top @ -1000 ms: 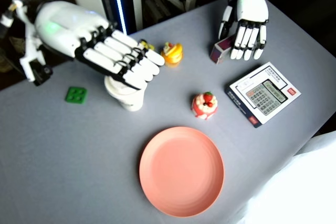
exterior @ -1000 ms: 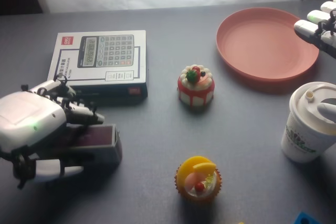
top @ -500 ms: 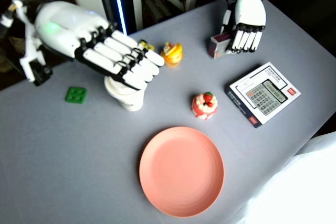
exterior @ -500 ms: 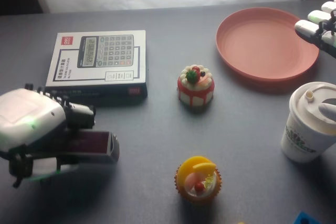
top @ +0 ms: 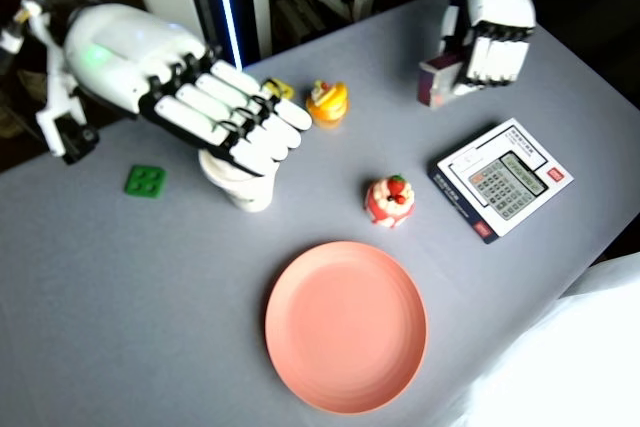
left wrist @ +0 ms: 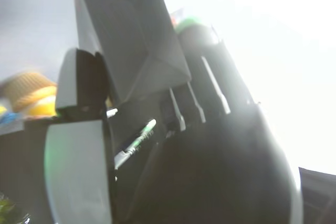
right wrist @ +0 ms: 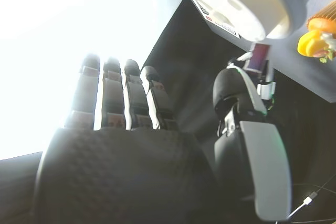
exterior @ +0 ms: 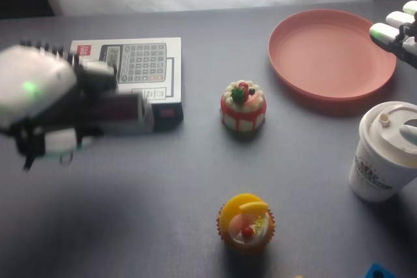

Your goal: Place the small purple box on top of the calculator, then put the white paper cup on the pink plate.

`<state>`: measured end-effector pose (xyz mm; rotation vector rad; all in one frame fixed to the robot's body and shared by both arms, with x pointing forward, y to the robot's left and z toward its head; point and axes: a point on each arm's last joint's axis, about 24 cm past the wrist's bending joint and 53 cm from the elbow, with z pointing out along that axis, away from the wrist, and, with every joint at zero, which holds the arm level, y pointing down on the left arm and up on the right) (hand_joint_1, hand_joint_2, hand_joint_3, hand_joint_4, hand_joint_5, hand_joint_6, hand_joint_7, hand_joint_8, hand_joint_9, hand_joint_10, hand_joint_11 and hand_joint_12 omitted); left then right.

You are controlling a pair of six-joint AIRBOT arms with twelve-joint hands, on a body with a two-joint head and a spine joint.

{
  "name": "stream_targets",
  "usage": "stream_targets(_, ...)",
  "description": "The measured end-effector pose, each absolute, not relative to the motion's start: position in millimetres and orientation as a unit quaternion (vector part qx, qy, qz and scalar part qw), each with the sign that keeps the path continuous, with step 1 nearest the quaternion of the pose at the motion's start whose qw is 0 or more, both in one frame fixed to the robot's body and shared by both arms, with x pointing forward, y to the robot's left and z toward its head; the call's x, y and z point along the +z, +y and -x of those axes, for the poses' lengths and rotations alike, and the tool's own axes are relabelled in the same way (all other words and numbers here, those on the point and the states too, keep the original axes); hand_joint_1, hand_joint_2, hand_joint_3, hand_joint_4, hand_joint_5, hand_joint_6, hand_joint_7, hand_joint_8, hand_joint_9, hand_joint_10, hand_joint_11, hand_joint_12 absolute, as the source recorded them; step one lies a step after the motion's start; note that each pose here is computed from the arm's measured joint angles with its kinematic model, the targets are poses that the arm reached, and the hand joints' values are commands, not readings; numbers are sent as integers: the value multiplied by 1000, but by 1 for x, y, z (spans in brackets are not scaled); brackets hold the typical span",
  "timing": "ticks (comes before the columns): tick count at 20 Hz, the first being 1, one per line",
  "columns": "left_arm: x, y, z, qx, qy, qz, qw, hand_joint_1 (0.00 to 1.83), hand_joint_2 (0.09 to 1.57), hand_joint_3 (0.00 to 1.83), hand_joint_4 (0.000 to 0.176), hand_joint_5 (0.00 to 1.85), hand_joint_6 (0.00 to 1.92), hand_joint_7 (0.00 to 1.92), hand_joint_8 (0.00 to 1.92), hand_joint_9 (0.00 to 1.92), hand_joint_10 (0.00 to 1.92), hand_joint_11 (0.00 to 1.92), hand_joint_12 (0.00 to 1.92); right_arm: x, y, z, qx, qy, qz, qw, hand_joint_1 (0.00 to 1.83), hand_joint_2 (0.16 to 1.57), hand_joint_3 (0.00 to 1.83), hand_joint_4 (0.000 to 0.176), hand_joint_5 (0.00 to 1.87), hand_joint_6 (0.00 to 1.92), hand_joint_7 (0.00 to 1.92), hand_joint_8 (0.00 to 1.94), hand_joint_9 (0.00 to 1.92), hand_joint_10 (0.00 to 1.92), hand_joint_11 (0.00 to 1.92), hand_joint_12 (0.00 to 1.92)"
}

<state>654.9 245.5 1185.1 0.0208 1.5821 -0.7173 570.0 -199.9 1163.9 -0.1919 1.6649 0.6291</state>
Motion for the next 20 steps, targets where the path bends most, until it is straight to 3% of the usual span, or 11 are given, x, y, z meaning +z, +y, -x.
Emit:
stream_targets(4,1189,240,-687,-314,691,5,651,1237,1197,1,0,854,919,821,1528,906,1688,939,1917,1165,-200,-570,274,724,83,627,334,1323,23,0,0,0,0,0,0,0,0,0)
stream_targets(6,1191,240,-708,-309,690,17,654,1240,1193,0,0,839,936,852,1485,967,1682,1008,1903,1165,-201,-570,274,724,82,628,320,1328,22,0,0,0,0,0,0,0,0,0)
stream_targets(8,1191,243,-727,-300,693,32,655,1232,1185,1,0,822,1179,848,1297,1027,1778,1109,1920,1163,-202,-571,273,725,81,627,369,1325,17,0,0,0,0,0,0,0,0,0)
stream_targets(10,1180,245,-738,-277,710,36,647,1239,1171,0,0,847,1146,877,1246,1069,1723,1119,1921,1163,-203,-571,272,726,81,627,382,1323,14,0,0,0,0,0,0,0,0,0)
stream_targets(13,1164,253,-749,-252,731,47,632,1241,1179,0,0,828,1005,899,1359,985,1615,990,1909,1163,-204,-572,271,726,79,627,395,1322,12,0,0,0,0,0,0,0,0,0)
stream_targets(15,1161,263,-753,-238,736,56,631,1186,1233,3,0,664,1289,840,1382,657,1260,543,1759,1163,-204,-572,271,726,79,627,368,1321,10,0,0,0,0,0,0,0,0,0)
stream_targets(16,1161,264,-754,-235,737,56,631,1122,1145,0,0,501,601,541,662,443,867,241,1617,1163,-204,-572,271,726,79,627,386,1322,10,0,0,0,0,0,0,0,0,0)
stream_targets(17,1159,264,-753,-233,740,56,629,1031,1112,0,0,407,247,411,235,245,577,47,1537,1163,-204,-572,271,726,79,627,403,1322,8,0,0,0,0,0,0,0,0,0)
stream_targets(18,1158,263,-753,-232,741,54,628,919,1085,0,54,289,74,239,55,111,322,9,1393,1163,-204,-572,271,726,79,627,404,1320,7,0,0,0,0,0,0,0,0,0)
stream_targets(19,1158,263,-753,-231,741,52,628,887,1069,0,71,229,18,159,10,49,176,1,1291,1163,-204,-572,272,726,79,627,386,1323,8,0,0,0,0,0,0,0,0,0)
stream_targets(20,1159,262,-753,-232,740,52,629,868,1046,0,59,127,5,58,1,9,34,0,1070,1163,-204,-572,272,726,78,627,378,1319,6,0,0,0,0,0,0,0,0,0)
